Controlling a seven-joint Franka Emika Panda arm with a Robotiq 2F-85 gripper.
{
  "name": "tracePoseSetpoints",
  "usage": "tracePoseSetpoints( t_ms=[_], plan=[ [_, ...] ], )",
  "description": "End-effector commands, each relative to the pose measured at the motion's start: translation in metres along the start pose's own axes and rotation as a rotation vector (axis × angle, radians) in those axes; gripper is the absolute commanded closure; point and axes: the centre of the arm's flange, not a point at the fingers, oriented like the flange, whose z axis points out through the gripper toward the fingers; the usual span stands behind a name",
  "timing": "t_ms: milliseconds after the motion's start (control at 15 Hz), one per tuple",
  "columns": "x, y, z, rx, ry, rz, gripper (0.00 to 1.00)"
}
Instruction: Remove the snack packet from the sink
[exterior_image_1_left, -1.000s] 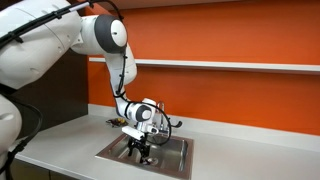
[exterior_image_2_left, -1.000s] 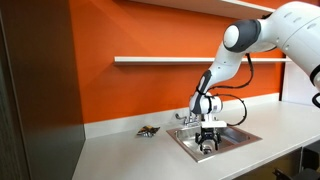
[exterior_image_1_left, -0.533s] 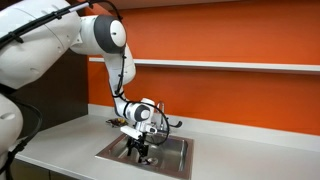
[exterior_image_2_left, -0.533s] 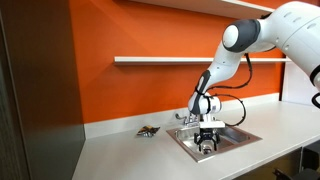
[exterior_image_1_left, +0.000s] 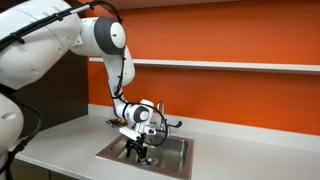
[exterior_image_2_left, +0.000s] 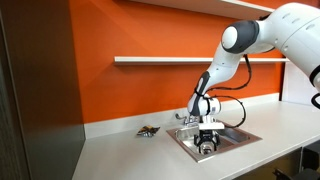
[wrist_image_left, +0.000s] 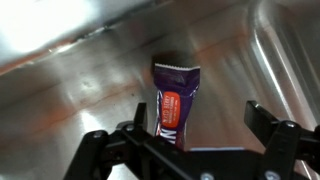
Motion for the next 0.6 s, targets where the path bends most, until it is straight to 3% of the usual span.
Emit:
tracePoseSetpoints(
  t_ms=[0, 533],
  plan=[
    [-0.001, -0.002, 0.003, 0.0, -0.006, 0.027, 0.0],
    [0.0, 0.0, 0.013, 0.002, -0.018, 0.038, 0.0]
  ],
)
